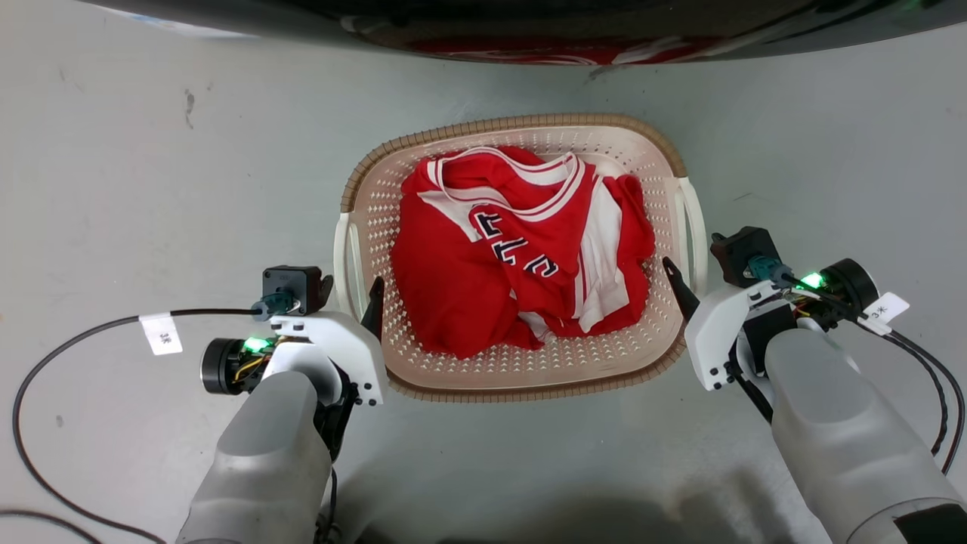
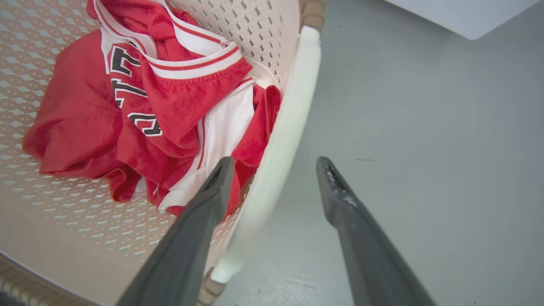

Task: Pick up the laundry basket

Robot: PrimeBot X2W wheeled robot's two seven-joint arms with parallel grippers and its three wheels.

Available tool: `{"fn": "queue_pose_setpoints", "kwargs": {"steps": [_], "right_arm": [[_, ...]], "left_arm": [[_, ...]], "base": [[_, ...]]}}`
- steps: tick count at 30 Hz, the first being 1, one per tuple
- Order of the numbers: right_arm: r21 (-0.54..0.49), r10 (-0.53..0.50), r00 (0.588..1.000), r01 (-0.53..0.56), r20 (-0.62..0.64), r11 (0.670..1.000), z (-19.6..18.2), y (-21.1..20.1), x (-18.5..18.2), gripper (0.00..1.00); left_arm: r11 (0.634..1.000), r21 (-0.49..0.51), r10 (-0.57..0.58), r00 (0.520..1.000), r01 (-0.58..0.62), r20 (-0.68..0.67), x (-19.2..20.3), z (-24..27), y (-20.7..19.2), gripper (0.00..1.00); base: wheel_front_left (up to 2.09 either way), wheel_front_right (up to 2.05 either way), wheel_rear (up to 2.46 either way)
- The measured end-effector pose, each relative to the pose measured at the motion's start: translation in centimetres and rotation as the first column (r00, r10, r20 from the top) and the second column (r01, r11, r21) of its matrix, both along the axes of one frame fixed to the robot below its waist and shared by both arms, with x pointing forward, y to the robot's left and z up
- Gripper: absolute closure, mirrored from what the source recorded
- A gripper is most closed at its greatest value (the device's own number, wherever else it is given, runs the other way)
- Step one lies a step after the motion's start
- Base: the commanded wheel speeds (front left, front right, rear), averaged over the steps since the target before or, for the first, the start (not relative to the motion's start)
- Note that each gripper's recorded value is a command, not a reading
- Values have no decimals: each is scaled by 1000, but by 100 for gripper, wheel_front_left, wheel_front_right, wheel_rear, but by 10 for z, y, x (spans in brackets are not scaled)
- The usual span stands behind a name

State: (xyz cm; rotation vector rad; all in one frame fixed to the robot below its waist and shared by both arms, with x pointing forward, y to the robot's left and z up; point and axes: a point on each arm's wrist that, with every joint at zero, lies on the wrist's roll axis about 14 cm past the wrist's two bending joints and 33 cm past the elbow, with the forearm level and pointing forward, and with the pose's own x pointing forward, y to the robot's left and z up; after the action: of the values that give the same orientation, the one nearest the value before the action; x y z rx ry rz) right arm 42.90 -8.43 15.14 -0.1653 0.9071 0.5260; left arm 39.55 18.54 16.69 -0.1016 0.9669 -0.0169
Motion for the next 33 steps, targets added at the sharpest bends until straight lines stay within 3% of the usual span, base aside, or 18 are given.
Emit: {"fn": "queue_pose_setpoints", "kwargs": {"steps": [6,7,8,9,10,23,33], "right_arm": [[-2,4,1000,-4,-26,1000,-8,2,-2,0],[-3,5,1000,-5,-30,1000,-9,2,-3,36],[-3,6,1000,-6,-29,1000,-9,2,-3,78],[-2,5,1000,-6,-28,1000,-9,2,-2,100],[-2,6,1000,-6,-28,1000,-9,2,-1,100],[-7,5,1000,-5,-8,1000,12,2,-1,100],[-16,-24,1000,24,-7,1000,48,-7,-25,100]], "left_arm": [[1000,-11,-11,1000,11,-22,-1,-7,-5,0],[1000,-13,-13,1000,13,-26,-2,-8,-6,0],[1000,-15,-19,999,18,-29,-2,-8,-7,8],[1000,-17,-23,999,23,-31,-3,-9,-8,71],[999,-19,-27,999,26,-31,-2,-8,-9,100],[999,-43,-31,999,31,-18,-4,9,-18,100],[997,-64,-48,998,46,-27,-20,38,-26,100]], "base": [[0,0,0],[0,0,0],[0,0,0],[0,0,0],[0,0,0],[0,0,0],[0,0,0]]}}
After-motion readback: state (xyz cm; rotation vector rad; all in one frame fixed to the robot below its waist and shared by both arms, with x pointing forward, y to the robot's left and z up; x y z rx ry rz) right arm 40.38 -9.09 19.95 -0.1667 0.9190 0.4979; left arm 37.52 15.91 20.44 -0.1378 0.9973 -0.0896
